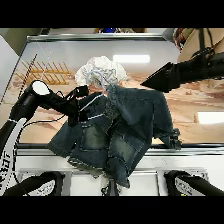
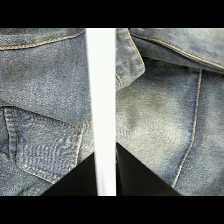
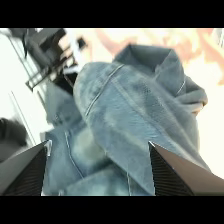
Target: Fold the clothes and pants, and hang the long-sleeved shirts on hangers.
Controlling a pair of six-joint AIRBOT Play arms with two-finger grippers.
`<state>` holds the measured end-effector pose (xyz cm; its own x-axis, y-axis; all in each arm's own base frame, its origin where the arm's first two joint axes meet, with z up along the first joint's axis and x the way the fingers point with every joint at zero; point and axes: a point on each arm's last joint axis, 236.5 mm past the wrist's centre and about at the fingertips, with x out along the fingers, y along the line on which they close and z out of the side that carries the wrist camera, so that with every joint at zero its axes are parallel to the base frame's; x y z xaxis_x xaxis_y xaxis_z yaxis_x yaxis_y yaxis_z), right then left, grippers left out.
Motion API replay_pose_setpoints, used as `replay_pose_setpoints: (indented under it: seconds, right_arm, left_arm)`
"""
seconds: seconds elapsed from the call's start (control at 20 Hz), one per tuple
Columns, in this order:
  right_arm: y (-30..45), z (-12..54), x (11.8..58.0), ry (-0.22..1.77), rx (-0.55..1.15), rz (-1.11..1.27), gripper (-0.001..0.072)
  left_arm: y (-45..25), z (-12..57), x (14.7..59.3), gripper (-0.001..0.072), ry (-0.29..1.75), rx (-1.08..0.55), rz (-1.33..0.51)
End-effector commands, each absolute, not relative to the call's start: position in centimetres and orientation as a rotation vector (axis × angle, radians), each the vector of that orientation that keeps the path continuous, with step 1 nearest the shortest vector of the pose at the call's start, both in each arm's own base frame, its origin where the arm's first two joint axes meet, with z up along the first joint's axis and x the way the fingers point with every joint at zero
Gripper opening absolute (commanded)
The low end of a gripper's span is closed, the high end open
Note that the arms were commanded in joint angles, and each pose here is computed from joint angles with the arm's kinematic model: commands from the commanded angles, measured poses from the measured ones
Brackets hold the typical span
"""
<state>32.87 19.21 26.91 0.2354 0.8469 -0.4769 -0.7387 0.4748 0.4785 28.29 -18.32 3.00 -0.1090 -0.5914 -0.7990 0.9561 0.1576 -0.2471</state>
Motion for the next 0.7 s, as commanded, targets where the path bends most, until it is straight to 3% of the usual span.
replay_pose_setpoints:
  seconds: [0.0, 0.05, 0.25, 0.35, 0.5, 0.65]
  right_arm:
    - [15.9, 27.5, 35.0, 0.7, 0.316, 1.085, 0.0671]
    - [15.4, 27.8, 35.5, 0.676, 0.326, 1.093, 0.0671]
    - [12.8, 25.3, 33.1, 0.432, -0.058, 1.354, 0.0671]
    - [10.4, 23.1, 33.7, 0.359, -0.134, 1.371, 0.0671]
    - [7.9, 18.7, 35.2, 0.42, -0.099, 1.354, 0.0671]
    - [7.9, 16.2, 35.7, 0.337, -0.145, 1.444, 0.0671]
  left_arm:
    - [-18.3, 3.0, 28.1, 0.002, 0.975, 0.491, -1.407]
    - [-18.3, 3.0, 28.1, 0.002, 0.975, 0.491, -1.408]
    - [-18.3, 3.0, 28.1, 0.002, 0.975, 0.491, -1.408]
    - [-18.3, 3.0, 28.1, 0.002, 0.975, 0.491, -1.408]
    - [-18.3, 3.0, 28.1, 0.002, 0.975, 0.491, -1.408]
    - [-18.3, 3.0, 28.1, 0.002, 0.975, 0.491, -1.408]
